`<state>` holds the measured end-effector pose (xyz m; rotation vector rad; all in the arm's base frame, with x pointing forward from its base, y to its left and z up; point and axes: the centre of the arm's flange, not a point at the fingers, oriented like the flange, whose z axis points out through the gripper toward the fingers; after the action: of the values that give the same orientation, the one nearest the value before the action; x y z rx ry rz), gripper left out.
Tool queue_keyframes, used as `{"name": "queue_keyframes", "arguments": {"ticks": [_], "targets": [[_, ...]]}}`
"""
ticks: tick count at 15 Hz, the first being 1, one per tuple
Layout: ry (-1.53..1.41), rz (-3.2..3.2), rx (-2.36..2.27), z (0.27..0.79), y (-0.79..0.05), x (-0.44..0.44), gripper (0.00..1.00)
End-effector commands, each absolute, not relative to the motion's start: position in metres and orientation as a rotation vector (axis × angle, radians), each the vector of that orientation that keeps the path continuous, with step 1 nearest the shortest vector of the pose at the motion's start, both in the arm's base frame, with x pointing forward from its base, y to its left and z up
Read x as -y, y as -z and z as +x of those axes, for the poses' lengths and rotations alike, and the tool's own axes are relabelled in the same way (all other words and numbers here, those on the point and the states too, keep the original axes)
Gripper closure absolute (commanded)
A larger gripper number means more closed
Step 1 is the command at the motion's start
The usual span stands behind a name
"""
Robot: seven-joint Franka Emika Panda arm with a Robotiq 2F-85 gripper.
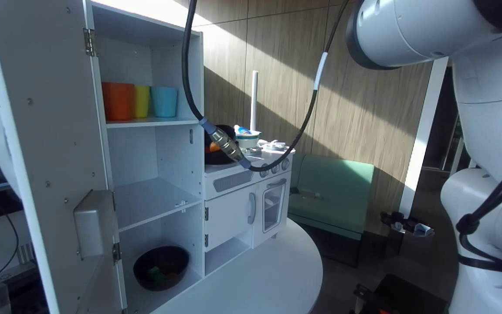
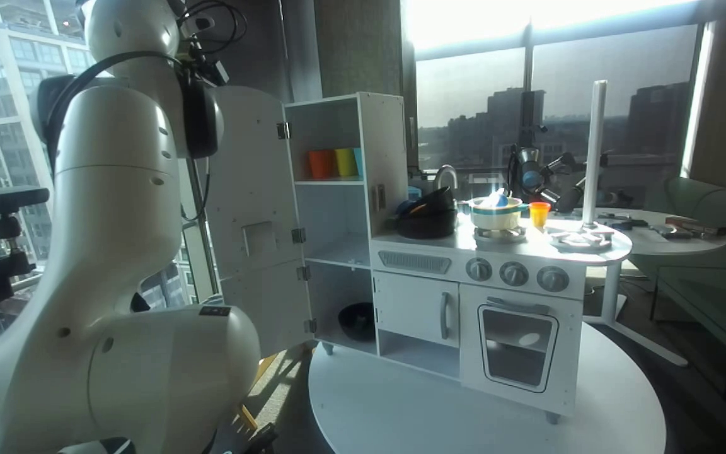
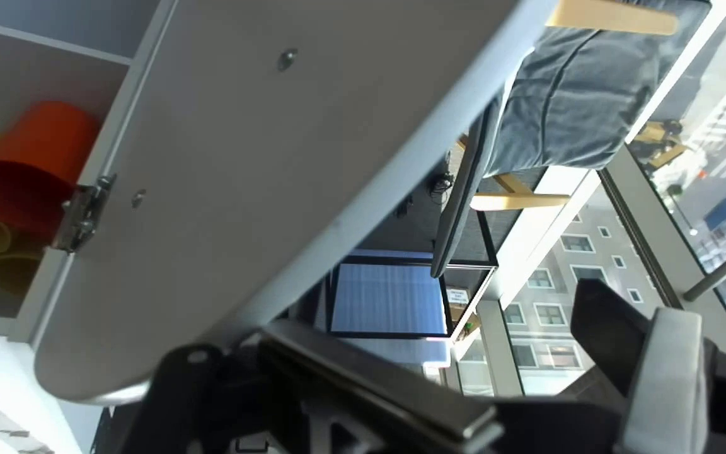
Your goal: Close the cupboard doors
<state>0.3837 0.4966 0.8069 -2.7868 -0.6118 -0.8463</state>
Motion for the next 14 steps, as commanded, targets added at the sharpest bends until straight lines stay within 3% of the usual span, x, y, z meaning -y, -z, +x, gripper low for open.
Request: {"name": "queue_keyframes", "arguments": {"ticks": [1,8,14], "targets": [[0.747,-2.961,0.59,0.385,-0.835,-0.499,0.0],[0.706,-3.292,0.492,0.452,-0.807,-0.386,0.0],[1.0,-3.273,0.438,0.475,-0.8,-0.358,0.0]]}}
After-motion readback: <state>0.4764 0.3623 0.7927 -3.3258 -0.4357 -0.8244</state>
